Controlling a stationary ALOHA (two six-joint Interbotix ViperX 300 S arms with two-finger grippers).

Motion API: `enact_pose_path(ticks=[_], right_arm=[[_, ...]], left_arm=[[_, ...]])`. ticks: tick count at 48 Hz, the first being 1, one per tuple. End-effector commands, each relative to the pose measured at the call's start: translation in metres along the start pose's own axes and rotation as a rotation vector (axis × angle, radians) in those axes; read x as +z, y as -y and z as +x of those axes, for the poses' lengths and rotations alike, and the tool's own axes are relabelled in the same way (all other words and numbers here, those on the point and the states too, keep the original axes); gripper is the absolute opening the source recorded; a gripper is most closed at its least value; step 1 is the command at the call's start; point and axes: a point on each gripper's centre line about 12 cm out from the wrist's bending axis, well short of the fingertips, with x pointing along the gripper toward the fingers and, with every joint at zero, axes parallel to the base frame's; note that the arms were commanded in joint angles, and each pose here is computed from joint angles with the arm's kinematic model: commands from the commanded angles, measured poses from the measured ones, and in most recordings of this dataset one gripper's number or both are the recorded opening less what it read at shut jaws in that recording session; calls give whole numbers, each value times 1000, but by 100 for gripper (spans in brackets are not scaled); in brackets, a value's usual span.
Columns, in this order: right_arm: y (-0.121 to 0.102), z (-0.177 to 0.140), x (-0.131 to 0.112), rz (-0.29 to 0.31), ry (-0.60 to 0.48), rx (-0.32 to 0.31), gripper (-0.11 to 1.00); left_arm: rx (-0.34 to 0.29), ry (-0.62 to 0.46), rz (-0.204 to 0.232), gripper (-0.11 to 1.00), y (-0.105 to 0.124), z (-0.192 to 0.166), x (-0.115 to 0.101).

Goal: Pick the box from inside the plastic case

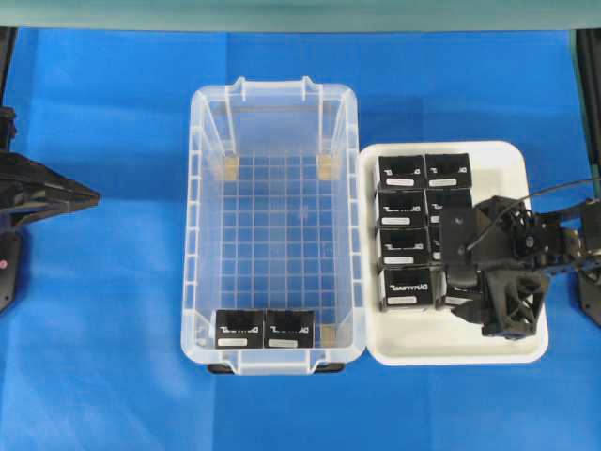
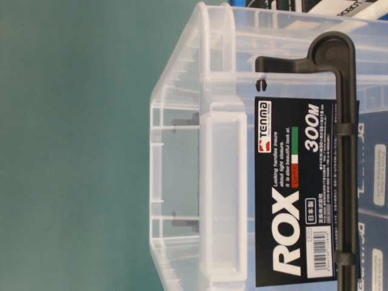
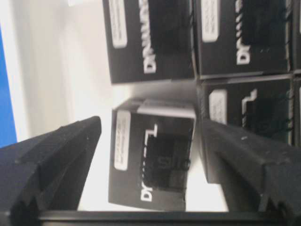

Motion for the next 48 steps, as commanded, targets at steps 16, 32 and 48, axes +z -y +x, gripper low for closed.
enact_pose_path(ticks=[16, 32, 48], right_arm=[[-3, -68, 33, 108, 283, 37, 96], [-4, -110, 40, 109, 559, 66, 96], [-4, -148, 34, 100, 722, 87, 96]], left_arm=[[1, 18, 3, -7, 0, 1, 9], [1, 20, 4, -7, 0, 0, 9], [-1, 29, 3, -7, 0, -1, 11]])
